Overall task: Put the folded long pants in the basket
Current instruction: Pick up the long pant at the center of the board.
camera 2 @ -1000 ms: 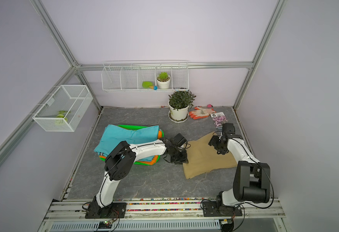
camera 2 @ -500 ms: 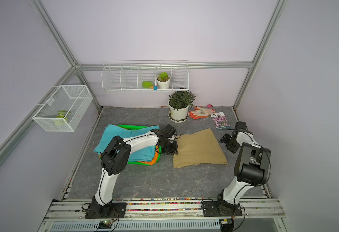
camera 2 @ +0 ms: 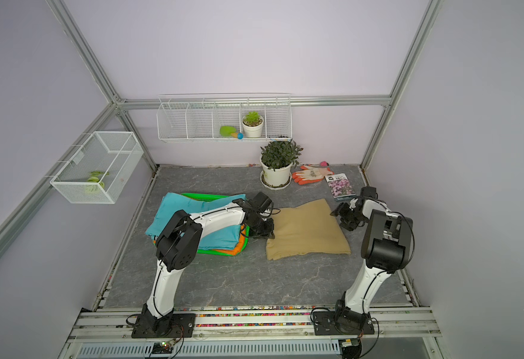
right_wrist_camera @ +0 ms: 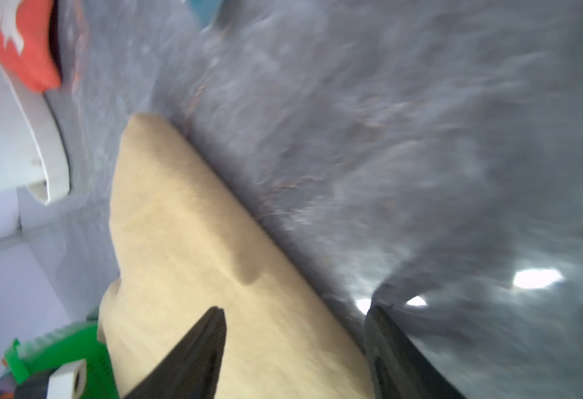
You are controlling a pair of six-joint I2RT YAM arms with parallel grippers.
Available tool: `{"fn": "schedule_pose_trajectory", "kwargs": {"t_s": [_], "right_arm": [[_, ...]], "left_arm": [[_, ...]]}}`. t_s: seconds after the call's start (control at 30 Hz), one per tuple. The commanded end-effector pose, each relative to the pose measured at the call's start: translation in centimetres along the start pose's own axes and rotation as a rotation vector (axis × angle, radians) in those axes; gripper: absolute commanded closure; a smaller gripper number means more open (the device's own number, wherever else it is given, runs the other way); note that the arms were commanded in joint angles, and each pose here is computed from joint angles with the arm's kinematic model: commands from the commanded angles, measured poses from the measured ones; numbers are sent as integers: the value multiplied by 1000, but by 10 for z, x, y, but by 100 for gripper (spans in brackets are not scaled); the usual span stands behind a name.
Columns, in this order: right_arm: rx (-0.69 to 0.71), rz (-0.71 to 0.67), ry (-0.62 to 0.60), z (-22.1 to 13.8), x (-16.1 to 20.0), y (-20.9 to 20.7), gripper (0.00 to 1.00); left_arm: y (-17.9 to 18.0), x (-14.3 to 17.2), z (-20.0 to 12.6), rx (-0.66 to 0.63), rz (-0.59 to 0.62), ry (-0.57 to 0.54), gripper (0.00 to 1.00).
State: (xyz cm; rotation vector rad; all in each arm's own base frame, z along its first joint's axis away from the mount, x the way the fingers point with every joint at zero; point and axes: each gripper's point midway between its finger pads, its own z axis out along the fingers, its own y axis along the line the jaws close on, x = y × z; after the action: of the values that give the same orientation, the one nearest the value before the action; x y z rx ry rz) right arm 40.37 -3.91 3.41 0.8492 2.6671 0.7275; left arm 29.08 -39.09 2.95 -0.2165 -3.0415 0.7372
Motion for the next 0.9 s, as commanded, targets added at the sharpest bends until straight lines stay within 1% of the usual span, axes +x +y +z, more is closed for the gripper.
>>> {"fn": "schedule_pose_trajectory", "kwargs": {"t_s": [0.0,0.1,0.17,0.23,0.27,0.3,0.33,0.37,0.47,0.57,0.67,0.77,0.87], "right_arm": [[38,-10,189,28,47,-6,34],[56,-25,205,27,49,-8,47],[79,-23,187,24,44,-13,65],[63,-2,165,19,39,-14,83],[63,11,140,15,35,-16,91],[68,24,112,10,32,-18,96],[80,44,78,3,27,-23,100],[93,61,53,-4,25,-29,100],[125,94,9,-18,22,-42,100],[135,96,-4,-22,23,-44,100],[116,109,16,-18,27,-43,100],[110,118,24,-14,29,-44,100],[98,114,34,-11,31,-40,100]], "left_arm": [[56,17,21,-195,-45,72,90],[53,16,20,-182,-38,67,89],[52,16,19,-181,-37,68,89],[51,15,18,-180,-38,64,88],[51,15,17,-178,-39,62,86],[50,15,16,-175,-39,62,84],[48,15,16,-166,-40,62,77],[46,16,16,-151,-40,64,71],[33,20,17,-68,-43,82,59],[19,30,20,29,-56,123,54],[13,47,25,111,-77,174,46],[8,62,36,140,-68,234,41],[0,68,49,157,-65,273,40]]}}
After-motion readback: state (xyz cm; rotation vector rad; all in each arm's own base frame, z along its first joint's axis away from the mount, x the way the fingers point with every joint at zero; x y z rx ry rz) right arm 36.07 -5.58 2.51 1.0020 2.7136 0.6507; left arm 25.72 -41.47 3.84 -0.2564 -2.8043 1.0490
